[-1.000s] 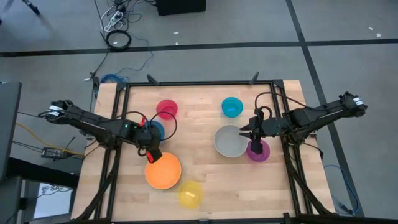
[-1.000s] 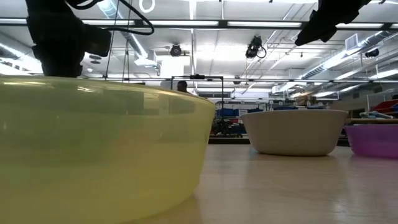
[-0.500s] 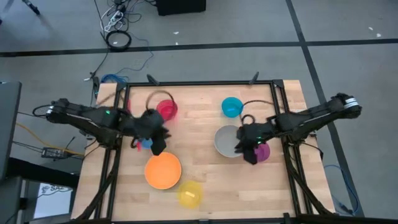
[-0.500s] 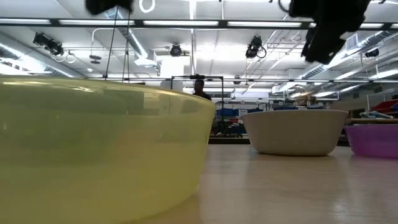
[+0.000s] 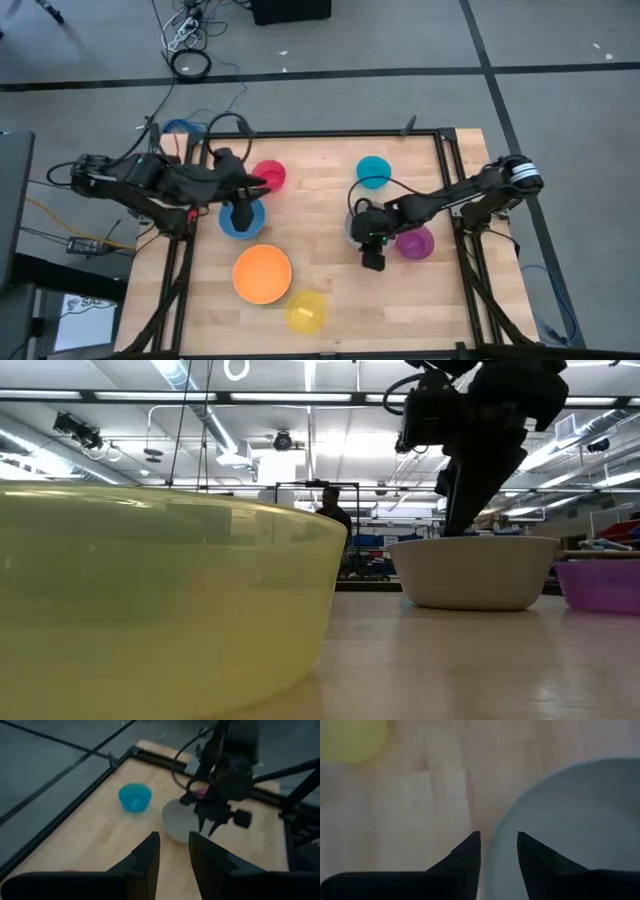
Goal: Nest bowls inside each other
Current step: Stack the gray bowl on top of the orange bowl
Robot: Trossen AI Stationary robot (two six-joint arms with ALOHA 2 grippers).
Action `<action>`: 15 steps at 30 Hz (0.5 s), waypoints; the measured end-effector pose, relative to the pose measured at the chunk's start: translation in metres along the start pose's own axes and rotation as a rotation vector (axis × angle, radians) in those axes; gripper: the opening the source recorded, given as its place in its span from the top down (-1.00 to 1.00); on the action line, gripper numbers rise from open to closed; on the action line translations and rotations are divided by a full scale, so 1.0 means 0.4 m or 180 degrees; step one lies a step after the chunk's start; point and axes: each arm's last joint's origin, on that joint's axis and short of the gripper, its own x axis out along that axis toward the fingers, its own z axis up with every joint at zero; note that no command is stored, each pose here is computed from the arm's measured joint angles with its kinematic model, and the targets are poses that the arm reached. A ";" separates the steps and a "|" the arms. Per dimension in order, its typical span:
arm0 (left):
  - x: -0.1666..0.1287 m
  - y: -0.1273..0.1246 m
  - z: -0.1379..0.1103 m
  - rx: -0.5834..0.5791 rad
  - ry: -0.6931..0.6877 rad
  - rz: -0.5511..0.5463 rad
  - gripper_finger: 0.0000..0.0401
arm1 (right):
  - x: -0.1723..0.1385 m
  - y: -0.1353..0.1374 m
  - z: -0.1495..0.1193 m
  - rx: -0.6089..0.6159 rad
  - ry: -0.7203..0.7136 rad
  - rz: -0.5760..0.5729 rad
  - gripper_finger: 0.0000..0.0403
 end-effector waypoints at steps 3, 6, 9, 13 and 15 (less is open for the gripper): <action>0.008 0.002 -0.015 0.0000 0.0110 0.0062 0.44 | -0.005 0.006 0.009 -0.0030 -0.0019 0.0076 0.33; 0.024 0.002 -0.034 -0.0003 0.0202 0.0114 0.44 | -0.006 0.000 0.006 0.0030 0.0023 0.0002 0.24; 0.034 0.003 -0.048 -0.0034 0.0274 0.0158 0.44 | 0.011 -0.003 0.001 0.0073 0.0128 -0.0050 0.19; 0.053 0.002 -0.072 -0.0034 0.0371 0.0218 0.44 | 0.055 0.004 -0.012 0.0057 0.0329 -0.0116 0.17; 0.058 0.003 -0.080 -0.0058 0.0406 0.0243 0.44 | 0.083 0.006 -0.020 0.0028 0.0421 -0.0216 0.17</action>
